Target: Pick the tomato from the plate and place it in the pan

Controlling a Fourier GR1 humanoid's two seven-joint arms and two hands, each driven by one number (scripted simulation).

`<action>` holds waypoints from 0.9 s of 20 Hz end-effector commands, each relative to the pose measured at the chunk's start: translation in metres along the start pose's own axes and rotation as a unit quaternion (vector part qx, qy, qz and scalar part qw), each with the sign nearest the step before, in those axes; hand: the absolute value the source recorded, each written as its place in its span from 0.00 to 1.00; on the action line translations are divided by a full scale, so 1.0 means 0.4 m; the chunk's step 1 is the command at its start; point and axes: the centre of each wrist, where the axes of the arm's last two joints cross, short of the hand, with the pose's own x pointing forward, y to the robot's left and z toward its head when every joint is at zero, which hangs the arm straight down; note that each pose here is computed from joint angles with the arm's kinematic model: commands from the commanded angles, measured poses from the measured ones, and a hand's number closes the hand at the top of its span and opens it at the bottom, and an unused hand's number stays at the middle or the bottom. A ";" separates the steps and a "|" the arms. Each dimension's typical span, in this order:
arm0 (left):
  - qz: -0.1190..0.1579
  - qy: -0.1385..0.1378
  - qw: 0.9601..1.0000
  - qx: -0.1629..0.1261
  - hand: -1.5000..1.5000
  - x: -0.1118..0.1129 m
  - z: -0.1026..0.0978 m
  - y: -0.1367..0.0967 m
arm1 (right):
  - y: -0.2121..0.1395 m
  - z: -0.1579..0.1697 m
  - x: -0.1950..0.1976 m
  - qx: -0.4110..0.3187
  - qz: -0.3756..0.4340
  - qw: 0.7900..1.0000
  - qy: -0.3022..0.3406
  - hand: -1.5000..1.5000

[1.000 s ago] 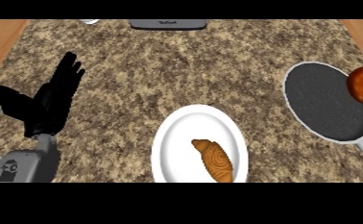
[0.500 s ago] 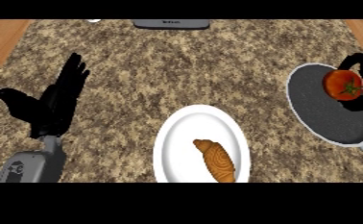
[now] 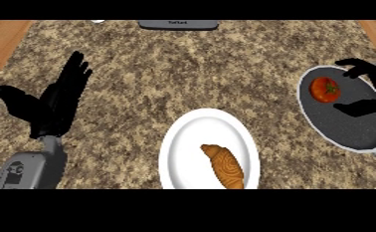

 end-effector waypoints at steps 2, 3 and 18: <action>-0.001 0.003 1.000 0.003 0.50 0.014 -0.006 0.005 | 0.047 -0.016 -0.023 0.013 -0.045 0.999 -0.013 0.00; -0.003 0.004 1.000 0.000 0.50 -0.002 0.013 -0.007 | -0.026 -0.027 -0.021 -0.002 -0.075 0.997 -0.026 0.00; 0.003 0.002 1.000 0.008 0.50 0.017 0.000 -0.006 | -0.318 0.246 -0.255 -0.074 -0.375 0.923 -0.045 0.00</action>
